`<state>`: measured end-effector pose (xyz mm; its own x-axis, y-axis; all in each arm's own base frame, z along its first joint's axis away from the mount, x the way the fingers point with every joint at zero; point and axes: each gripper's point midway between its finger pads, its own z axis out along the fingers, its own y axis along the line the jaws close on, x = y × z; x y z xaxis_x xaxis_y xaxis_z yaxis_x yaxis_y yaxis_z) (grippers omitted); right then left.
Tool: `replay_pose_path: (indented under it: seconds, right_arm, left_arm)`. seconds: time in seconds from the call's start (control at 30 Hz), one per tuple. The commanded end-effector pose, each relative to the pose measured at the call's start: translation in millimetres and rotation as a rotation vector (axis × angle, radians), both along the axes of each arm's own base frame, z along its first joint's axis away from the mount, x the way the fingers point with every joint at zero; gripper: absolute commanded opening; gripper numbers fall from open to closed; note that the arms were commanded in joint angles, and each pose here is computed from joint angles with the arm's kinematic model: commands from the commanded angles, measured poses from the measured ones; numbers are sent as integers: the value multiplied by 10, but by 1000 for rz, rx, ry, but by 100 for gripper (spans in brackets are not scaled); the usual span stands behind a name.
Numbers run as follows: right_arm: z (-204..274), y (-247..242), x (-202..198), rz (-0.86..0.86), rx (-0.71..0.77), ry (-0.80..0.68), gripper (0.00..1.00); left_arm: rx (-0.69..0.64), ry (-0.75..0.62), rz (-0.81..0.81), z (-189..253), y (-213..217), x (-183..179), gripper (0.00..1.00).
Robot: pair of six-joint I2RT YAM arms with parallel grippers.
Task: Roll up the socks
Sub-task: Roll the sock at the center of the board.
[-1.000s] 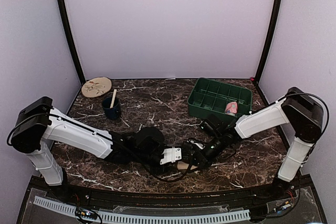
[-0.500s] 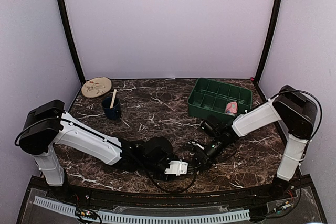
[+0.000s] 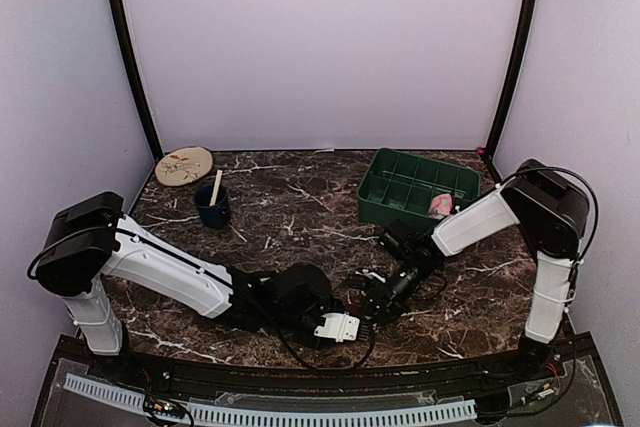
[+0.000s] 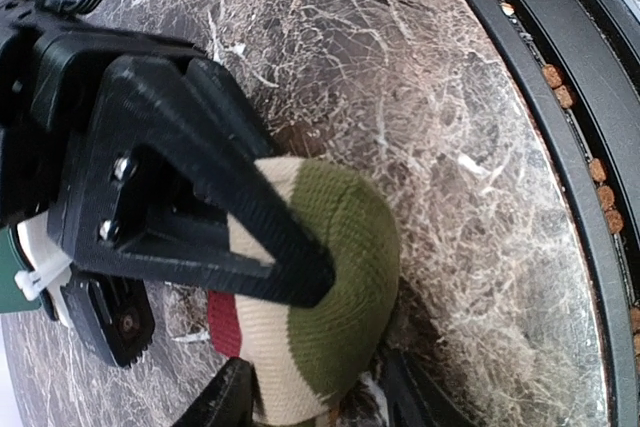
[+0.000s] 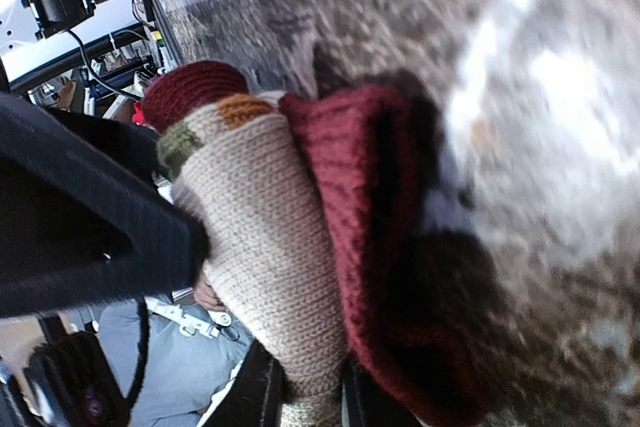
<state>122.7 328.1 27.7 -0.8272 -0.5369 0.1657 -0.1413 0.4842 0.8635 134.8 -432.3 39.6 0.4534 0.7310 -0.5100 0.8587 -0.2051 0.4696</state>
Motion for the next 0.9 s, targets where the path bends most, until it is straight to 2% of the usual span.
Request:
replay_pose_path:
  seconds: [0.0, 0.57, 0.67, 0.87]
  right_arm:
    - [-14, 28, 29, 0, -21, 44, 0]
    - [82, 186, -13, 14, 20, 102, 0]
    - [82, 190, -32, 17, 22, 104, 0]
    - [142, 193, -39, 13, 37, 106, 0]
  left_arm:
    - [-18, -30, -23, 68, -96, -8, 48]
    - [72, -53, 20, -238, -148, 106, 46]
    - [95, -48, 31, -298, -174, 124, 44]
    - [158, 21, 32, -488, -139, 54, 32]
